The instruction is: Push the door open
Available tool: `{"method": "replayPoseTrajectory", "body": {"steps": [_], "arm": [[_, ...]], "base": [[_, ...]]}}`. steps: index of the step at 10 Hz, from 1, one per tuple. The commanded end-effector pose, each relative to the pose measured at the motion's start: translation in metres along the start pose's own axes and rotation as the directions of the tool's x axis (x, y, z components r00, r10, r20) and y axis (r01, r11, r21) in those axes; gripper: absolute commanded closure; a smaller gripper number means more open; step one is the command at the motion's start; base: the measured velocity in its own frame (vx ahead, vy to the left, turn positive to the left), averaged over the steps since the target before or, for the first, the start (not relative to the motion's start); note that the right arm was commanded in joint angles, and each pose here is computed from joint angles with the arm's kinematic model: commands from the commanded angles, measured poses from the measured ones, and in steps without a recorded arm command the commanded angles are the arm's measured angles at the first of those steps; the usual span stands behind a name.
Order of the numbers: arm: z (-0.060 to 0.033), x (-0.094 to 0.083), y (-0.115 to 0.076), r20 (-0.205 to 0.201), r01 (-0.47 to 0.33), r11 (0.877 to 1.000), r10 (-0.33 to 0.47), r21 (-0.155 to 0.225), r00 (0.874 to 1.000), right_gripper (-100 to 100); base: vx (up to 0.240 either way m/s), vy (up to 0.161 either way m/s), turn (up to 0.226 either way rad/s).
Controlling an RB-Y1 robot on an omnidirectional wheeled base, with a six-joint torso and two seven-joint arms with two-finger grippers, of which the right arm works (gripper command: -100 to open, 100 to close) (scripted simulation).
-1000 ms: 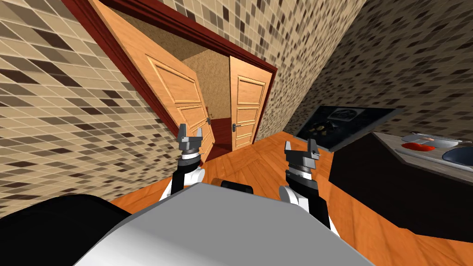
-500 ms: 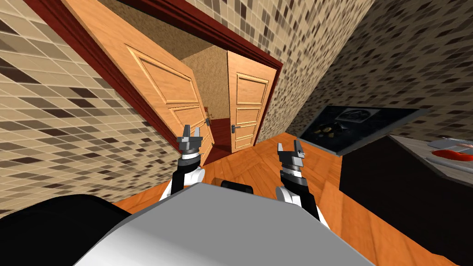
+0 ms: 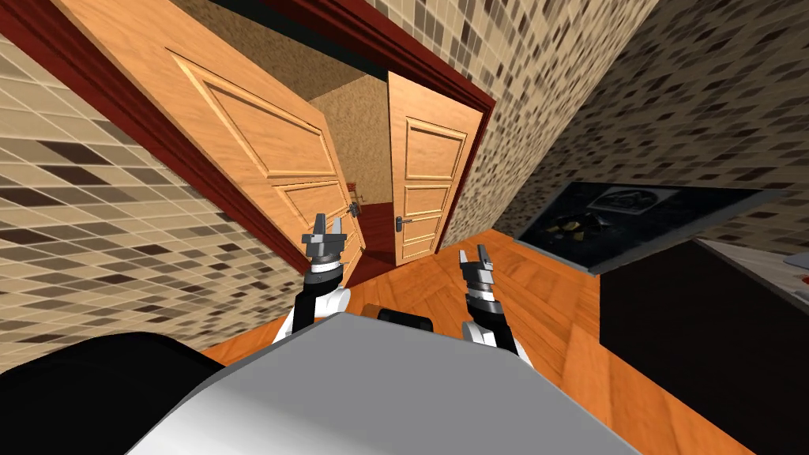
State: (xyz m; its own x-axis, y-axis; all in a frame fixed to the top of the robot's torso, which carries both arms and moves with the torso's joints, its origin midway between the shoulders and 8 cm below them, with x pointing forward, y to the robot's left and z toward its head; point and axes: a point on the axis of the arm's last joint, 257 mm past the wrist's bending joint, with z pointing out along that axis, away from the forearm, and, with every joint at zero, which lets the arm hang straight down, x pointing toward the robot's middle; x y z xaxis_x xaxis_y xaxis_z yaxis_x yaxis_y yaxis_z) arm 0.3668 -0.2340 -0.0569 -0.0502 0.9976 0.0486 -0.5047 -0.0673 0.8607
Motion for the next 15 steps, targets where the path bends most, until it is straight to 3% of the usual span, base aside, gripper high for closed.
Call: {"method": "replayPoseTrajectory", "body": {"steps": [1, 4, 9, 10, 11, 15], "arm": [[-0.0044, 0.016, -0.021, -0.040, -0.010, 0.999, 0.012, 0.052, 0.999, -100], [-0.0180, 0.043, -0.054, -0.099, -0.019, 0.991, 0.032, 0.132, 0.995, -100], [-0.0468, 0.085, -0.101, -0.192, -0.020, 0.968, 0.070, 0.251, 0.979, -100], [-0.0583, 0.099, -0.116, -0.221, -0.016, 0.957, 0.083, 0.289, 0.972, -100], [-0.0624, 0.104, -0.120, -0.231, -0.015, 0.954, 0.088, 0.301, 0.969, -100], [-0.0950, 0.138, -0.152, -0.303, 0.002, 0.922, 0.126, 0.387, 0.945, -100]], "base": [[0.233, -0.009, 0.041], [0.224, 0.024, 0.037], [0.186, 0.016, 0.031], [0.210, -0.018, 0.036], [0.182, 0.000, 0.038], [0.180, -0.003, 0.029]]}}
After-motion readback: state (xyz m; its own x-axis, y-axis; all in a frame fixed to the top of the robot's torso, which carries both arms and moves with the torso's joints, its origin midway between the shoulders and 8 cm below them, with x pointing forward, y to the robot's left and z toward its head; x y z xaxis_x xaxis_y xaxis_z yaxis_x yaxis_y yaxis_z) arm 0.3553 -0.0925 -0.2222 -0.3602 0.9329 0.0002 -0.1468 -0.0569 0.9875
